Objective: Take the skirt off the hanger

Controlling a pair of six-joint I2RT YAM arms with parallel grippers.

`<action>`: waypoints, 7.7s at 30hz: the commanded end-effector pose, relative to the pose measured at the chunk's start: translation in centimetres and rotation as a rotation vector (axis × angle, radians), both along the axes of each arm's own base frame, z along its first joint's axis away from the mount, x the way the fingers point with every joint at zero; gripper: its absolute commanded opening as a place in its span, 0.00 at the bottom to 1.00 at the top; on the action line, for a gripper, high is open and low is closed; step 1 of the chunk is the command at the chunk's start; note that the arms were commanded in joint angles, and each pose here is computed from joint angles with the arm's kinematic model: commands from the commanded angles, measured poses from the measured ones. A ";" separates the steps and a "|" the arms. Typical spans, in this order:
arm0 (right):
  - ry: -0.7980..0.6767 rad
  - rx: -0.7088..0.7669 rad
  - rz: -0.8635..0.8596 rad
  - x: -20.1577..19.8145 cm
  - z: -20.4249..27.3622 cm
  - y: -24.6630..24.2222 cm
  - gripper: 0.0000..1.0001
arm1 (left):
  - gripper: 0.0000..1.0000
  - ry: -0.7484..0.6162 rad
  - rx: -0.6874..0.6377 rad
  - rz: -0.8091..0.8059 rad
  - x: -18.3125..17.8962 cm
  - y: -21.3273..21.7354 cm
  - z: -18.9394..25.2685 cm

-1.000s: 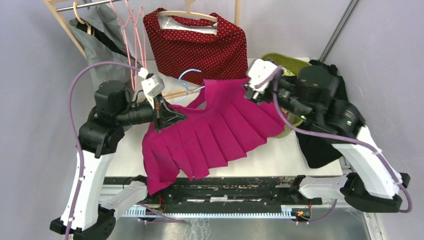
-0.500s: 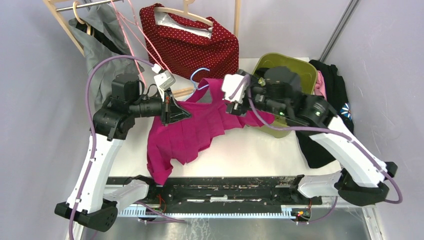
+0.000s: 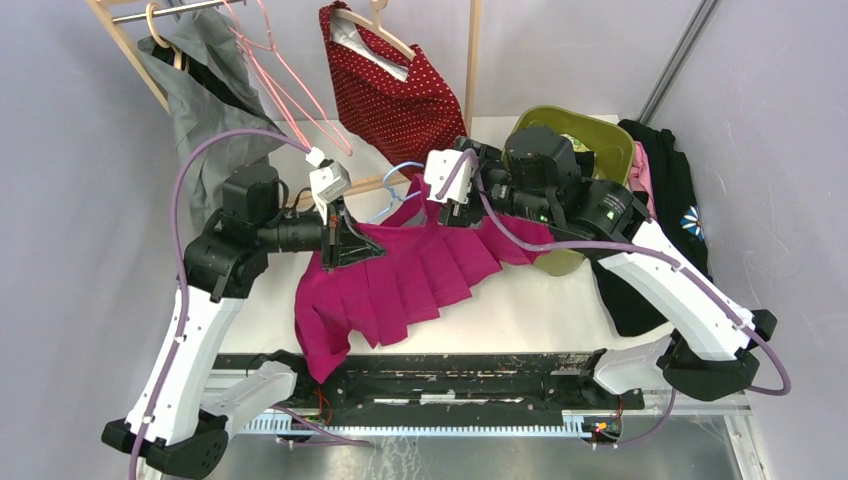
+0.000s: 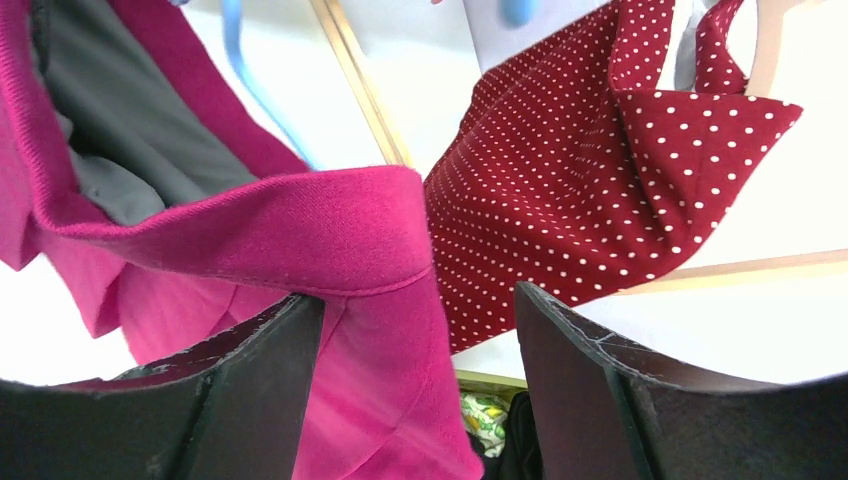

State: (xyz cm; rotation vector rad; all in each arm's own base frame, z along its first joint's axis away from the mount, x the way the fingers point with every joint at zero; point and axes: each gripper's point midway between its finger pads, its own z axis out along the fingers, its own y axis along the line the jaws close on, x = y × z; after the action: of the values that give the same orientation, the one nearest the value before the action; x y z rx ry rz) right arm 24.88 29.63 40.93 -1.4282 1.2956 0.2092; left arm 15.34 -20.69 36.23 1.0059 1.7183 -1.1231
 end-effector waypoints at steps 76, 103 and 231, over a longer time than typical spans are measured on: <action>0.287 0.164 0.156 0.3 -2.2 0.8 0.01 | 0.39 -0.356 -0.132 -0.052 8.6 -4.9 7.2; 0.276 0.151 0.171 0.7 -2.2 1.8 0.01 | 0.50 -0.311 -0.081 -0.051 7.2 -4.6 6.4; 0.204 0.491 -0.234 10.1 3.3 3.9 0.95 | 0.03 -0.406 0.053 0.493 18.5 -2.5 7.6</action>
State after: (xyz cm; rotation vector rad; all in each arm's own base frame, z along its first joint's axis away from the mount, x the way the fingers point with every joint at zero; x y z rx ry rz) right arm 34.38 31.79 45.10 -0.8625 1.4369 0.4146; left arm 34.31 -22.59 37.45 0.7784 1.7394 -0.4693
